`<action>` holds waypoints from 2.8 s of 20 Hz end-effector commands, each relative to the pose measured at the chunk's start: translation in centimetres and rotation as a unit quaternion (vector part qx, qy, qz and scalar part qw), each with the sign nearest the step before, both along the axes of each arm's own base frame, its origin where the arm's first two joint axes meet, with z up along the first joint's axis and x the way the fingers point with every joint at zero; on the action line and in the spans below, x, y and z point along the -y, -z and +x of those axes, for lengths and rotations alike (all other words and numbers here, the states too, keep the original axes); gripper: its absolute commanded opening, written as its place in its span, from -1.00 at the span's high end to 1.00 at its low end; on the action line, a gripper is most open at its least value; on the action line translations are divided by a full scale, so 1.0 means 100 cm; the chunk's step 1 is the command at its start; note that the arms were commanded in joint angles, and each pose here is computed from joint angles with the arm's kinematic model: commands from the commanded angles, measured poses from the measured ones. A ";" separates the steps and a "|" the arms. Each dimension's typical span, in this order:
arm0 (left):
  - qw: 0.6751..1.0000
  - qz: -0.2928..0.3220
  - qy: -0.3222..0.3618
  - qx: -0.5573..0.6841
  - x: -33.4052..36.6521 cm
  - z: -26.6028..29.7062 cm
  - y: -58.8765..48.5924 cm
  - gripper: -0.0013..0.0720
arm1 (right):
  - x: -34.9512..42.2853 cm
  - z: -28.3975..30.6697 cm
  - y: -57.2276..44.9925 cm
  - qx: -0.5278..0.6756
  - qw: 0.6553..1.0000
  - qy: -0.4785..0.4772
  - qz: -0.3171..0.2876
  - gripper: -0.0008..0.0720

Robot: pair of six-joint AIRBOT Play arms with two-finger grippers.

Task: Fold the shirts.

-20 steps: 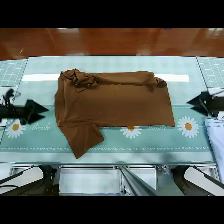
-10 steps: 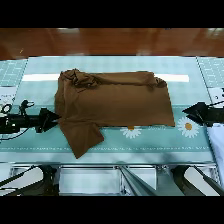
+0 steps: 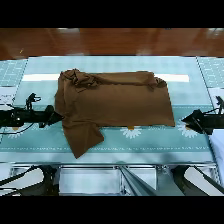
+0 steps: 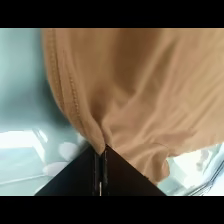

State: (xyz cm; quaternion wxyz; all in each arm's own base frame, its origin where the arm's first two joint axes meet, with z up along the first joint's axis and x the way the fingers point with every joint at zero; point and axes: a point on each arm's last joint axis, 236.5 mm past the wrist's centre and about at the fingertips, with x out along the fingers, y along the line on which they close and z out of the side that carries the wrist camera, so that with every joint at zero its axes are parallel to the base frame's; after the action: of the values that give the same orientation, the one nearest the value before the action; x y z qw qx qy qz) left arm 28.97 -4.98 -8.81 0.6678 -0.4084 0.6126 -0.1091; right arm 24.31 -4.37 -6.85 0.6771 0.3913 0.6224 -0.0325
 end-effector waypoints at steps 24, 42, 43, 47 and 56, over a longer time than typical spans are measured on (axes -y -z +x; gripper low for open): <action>0.917 -0.022 -0.023 0.399 -0.001 0.125 -0.317 0.93 | -0.020 0.212 -0.299 0.366 0.910 -0.131 -0.146 0.88; 0.637 0.387 -0.084 0.662 -0.004 -0.185 -0.604 0.92 | -0.066 -0.098 -0.546 0.542 0.738 -0.071 -0.396 0.88; 0.652 0.387 -0.093 0.645 -0.015 -0.191 -0.595 0.92 | -0.070 -0.108 -0.545 0.547 0.735 -0.078 -0.392 0.88; 0.754 0.383 -0.096 0.526 -0.043 -0.168 -0.524 0.92 | -0.061 -0.107 -0.517 0.521 0.755 -0.086 -0.388 0.88; 0.887 0.277 -0.016 0.368 -0.004 0.047 -0.342 0.92 | -0.063 0.082 -0.330 0.368 0.881 -0.175 -0.241 0.88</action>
State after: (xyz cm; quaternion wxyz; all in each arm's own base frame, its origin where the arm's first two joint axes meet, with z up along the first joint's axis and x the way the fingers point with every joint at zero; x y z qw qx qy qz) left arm 27.54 -2.48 30.27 0.9509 -0.0977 0.2917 -0.0336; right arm 27.22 1.30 32.03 0.9476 0.0544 0.3108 0.0500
